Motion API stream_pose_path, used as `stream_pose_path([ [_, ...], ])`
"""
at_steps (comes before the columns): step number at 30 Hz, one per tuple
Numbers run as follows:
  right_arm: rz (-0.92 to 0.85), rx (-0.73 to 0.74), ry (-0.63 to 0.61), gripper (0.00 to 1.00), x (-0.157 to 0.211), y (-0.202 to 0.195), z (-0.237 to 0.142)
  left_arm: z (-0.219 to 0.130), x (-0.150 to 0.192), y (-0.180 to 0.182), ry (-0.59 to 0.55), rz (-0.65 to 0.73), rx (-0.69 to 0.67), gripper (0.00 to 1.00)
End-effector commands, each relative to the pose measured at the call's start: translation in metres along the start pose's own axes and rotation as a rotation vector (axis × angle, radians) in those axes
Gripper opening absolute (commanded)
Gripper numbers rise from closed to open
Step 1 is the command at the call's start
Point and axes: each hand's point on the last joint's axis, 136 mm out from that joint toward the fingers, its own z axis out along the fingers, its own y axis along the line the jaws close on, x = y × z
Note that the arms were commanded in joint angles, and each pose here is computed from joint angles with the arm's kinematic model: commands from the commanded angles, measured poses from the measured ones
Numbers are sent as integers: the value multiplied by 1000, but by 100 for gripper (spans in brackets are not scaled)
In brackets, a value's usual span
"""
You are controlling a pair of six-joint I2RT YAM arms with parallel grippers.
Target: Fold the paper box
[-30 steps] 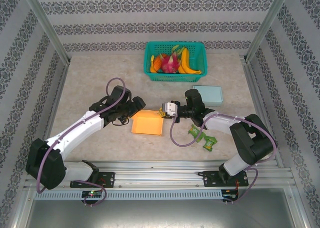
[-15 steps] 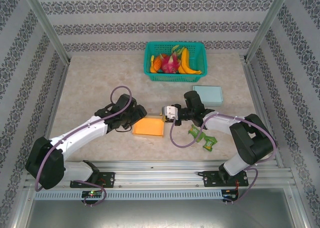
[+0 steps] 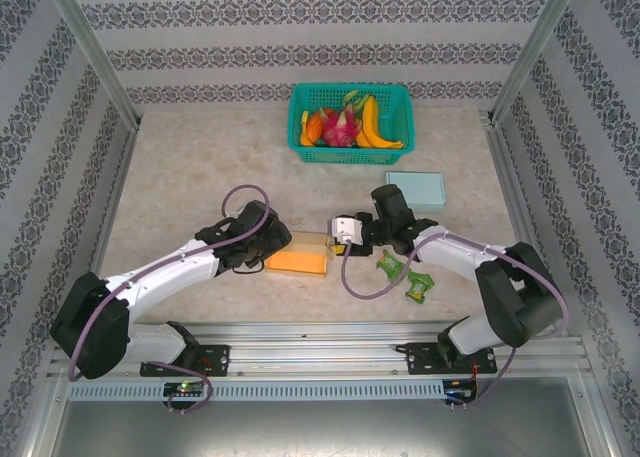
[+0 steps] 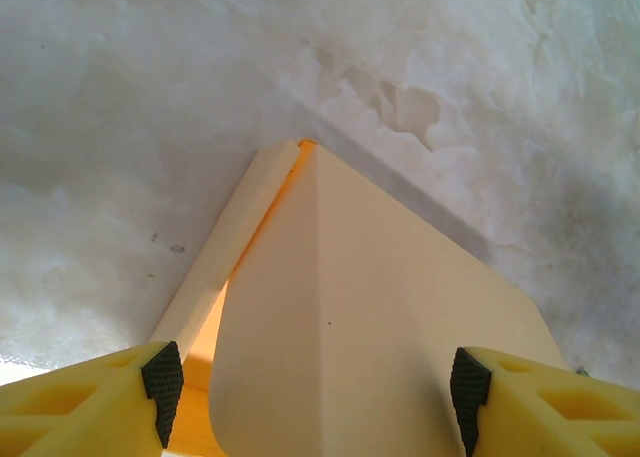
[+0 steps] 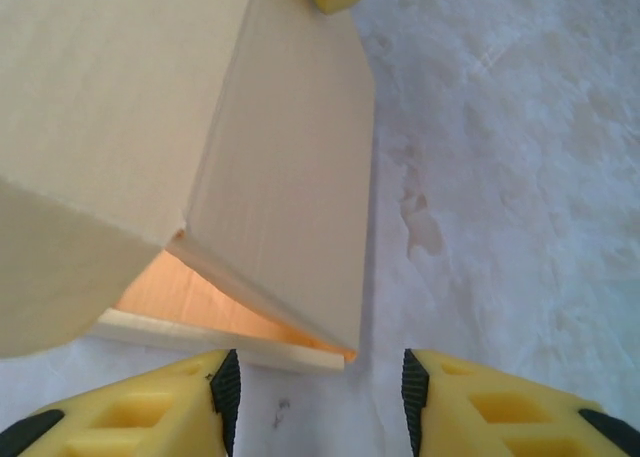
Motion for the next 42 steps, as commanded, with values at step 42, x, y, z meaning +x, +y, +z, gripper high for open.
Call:
stream_pose_path([
  [42, 1167, 507, 172, 58, -4, 21, 25, 1, 5, 57, -188, 91, -163, 77],
])
